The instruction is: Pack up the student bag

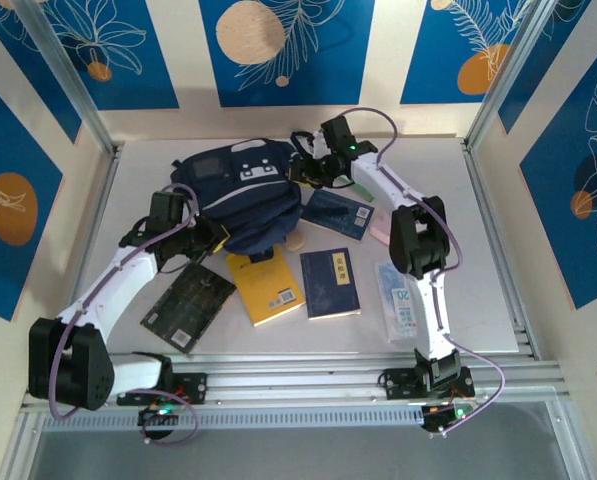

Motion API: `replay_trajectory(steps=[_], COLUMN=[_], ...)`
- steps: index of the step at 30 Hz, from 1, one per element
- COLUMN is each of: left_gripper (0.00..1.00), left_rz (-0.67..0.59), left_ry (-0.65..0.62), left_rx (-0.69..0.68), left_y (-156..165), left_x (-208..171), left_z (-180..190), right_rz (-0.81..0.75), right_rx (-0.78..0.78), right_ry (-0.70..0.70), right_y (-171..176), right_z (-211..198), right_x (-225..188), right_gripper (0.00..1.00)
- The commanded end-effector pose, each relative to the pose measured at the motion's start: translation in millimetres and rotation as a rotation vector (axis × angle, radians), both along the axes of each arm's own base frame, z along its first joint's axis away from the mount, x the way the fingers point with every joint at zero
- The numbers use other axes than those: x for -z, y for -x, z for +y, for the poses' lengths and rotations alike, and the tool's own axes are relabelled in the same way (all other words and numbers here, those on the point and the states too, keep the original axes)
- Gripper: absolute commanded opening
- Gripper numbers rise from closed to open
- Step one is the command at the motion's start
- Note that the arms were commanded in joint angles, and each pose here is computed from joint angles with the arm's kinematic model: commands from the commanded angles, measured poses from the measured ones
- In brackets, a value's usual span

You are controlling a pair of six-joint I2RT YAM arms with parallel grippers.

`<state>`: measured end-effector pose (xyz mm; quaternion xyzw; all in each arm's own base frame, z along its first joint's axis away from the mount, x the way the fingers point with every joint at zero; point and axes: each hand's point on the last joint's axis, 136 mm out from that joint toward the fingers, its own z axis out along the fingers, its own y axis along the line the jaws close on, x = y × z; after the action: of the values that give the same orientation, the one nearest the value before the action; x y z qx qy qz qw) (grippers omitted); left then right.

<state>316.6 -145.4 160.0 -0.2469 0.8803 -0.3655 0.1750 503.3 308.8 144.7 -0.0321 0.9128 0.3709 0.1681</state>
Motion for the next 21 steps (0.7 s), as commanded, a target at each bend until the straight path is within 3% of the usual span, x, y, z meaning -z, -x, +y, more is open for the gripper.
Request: replay_trajectory(steps=[1,7,10,11,16,21], left_gripper=[0.10,0.10,0.10,0.10,0.23,0.40], left_rz=[-0.102,-0.081,-0.056,-0.051,-0.081,-0.109], left_ry=[0.024,0.014,0.005,0.002,-0.011,-0.042], left_rx=[0.080,0.071,0.084,0.084,0.173,0.320], left_y=[-5.7,-22.3,-26.5,-27.7,-23.4,-11.5], left_x=[-20.8,-12.8,2.2,6.0,7.0,3.3], left_z=[-17.1,-20.8,-26.2,-27.1,-51.7,-91.6], right_rz=[0.035,0.023,-0.054,-0.071,-0.167,-0.217], right_rx=[-0.147,-0.038,0.019,0.044,0.127,0.189], right_ry=[-0.050,0.094,0.212,0.264,0.505,0.414], right_y=[24.3,12.1,15.1,17.6,32.9,50.6], right_z=[55.9,35.7,9.7,-1.9,-48.4,-66.8], right_x=[1.0,2.9,-13.4,-18.0,-38.3,-67.8], right_gripper=[0.36,0.56,0.60,0.76,0.78,0.76])
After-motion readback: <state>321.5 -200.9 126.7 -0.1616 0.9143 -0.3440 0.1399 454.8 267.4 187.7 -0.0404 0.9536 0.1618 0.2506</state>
